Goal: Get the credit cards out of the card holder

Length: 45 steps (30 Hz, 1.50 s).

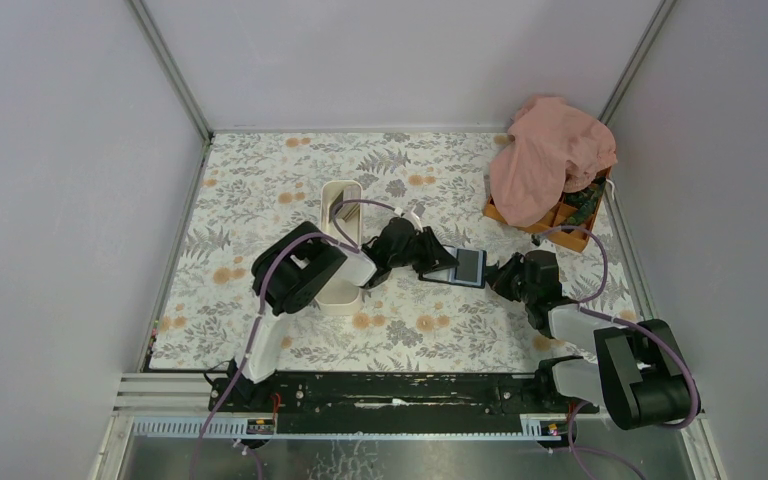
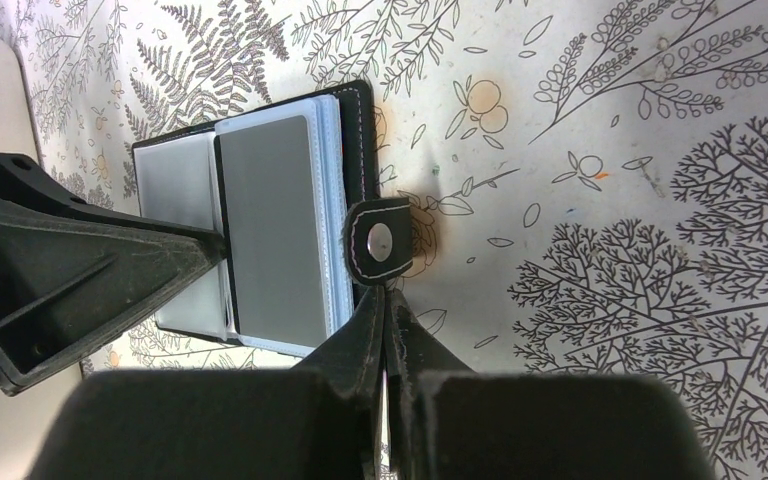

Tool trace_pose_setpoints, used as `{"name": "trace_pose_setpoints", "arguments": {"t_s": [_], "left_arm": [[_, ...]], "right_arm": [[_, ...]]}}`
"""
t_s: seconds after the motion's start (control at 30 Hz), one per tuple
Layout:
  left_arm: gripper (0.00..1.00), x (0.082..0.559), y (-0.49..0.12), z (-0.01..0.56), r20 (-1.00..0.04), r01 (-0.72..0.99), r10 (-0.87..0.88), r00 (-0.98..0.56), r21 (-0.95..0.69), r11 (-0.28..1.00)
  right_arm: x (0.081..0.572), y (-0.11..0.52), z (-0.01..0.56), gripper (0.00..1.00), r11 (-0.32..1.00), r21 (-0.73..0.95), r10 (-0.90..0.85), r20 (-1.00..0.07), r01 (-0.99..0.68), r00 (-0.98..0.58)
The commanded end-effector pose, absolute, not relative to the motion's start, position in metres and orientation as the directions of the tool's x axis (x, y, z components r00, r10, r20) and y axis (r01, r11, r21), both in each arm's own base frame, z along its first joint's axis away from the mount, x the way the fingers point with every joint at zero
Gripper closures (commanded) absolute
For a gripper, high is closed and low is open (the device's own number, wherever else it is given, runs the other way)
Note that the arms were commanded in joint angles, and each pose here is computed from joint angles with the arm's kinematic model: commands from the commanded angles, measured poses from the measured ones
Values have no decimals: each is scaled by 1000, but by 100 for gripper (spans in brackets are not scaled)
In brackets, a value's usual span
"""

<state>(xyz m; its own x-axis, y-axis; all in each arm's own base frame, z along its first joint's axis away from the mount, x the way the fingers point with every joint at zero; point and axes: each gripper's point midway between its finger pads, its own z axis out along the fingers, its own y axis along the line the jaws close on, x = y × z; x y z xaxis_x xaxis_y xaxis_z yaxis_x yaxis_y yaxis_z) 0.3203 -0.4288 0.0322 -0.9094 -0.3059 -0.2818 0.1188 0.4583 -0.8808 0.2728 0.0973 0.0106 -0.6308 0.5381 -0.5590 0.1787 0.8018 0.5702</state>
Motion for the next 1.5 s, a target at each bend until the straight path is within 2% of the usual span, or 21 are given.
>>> {"name": "trace_pose_setpoints", "arguments": {"t_s": [0.0, 0.37, 0.6, 0.67, 0.8, 1.2, 1.47], "left_arm": [[72, 322, -420, 42, -355, 172, -303, -884, -851, 497], [71, 322, -415, 28, -381, 173, -293, -877, -819, 547], [54, 320, -433, 27, -394, 217, -253, -884, -824, 523], [52, 320, -435, 28, -396, 224, -252, -883, -827, 516], [53, 319, -437, 27, -394, 232, -243, -886, -832, 504], [54, 300, -459, 54, -397, 316, -221, -891, -891, 326], [55, 300, -458, 55, -400, 322, -205, -893, -888, 329]], "right_arm": [[273, 98, 14, 100, 809, 566, 524, -570, 160, -633], [274, 100, 11, 100, 808, 568, 519, -561, 156, -646], [273, 102, 7, 100, 809, 566, 513, -551, 156, -658], [273, 101, 6, 100, 809, 565, 513, -550, 159, -659], [273, 101, 6, 100, 810, 565, 513, -550, 159, -659], [274, 100, -4, 100, 818, 542, 508, -524, 193, -684], [273, 96, 1, 100, 823, 530, 511, -528, 206, -678]]}}
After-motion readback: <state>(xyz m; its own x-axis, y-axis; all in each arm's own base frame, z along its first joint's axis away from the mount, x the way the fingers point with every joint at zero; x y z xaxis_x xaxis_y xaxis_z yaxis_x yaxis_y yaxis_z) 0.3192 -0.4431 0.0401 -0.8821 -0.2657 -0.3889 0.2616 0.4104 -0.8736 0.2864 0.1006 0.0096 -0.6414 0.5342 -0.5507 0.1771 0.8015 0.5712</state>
